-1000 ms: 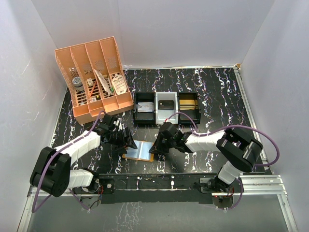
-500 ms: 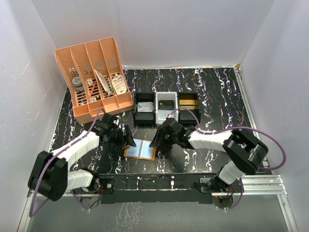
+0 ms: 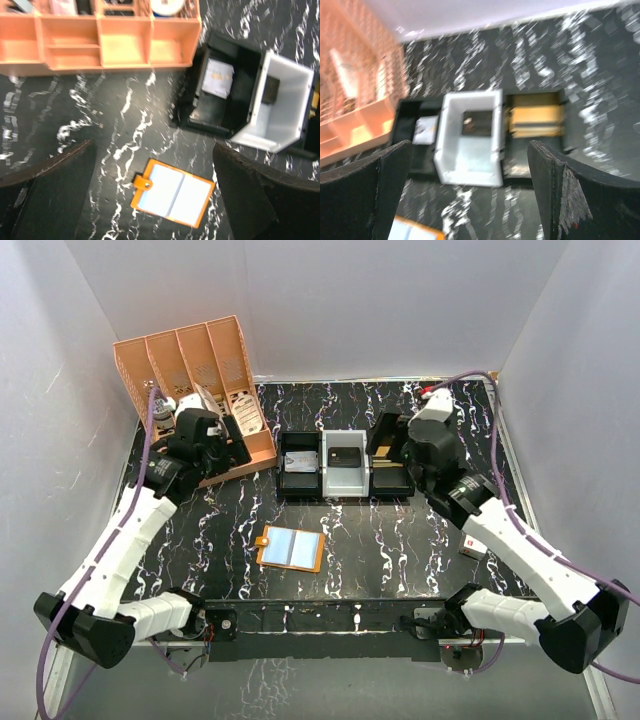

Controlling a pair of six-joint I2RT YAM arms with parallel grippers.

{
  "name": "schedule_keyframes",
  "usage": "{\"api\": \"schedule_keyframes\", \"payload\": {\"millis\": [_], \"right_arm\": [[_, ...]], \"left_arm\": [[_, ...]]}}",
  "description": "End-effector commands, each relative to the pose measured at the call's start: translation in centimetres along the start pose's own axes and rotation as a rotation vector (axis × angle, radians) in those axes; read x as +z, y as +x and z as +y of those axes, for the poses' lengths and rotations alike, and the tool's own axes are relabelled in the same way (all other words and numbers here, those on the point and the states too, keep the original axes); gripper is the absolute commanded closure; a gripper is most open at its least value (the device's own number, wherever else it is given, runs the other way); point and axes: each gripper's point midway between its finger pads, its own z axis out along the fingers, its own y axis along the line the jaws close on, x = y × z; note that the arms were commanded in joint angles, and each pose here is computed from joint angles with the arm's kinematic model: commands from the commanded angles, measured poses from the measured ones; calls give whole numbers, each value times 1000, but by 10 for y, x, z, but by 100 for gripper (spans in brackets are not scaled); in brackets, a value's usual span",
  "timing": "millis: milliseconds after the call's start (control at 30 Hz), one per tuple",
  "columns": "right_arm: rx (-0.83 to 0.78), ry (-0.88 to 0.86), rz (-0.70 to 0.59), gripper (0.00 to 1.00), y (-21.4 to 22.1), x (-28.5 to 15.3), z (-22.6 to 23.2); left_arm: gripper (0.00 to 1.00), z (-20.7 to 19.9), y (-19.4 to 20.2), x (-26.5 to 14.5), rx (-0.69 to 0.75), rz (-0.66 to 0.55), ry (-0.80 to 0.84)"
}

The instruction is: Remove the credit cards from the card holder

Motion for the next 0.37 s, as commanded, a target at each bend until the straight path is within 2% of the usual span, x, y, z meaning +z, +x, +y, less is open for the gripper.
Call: {"api": "schedule_keyframes", "payload": {"millis": [0,167,333], "right_arm": [[-219,222,-205,2,-75,-16,-47],[-243,308,-244,2,-98,-22,-71],[-219,266,-242,2,-96,-23,-71]], "left_arm": [[1,45,-39,-37,38,-152,-206],[1,57,-55,-67,7,-293,-185],[1,65,-52,-75,-42,-338,-170]]}}
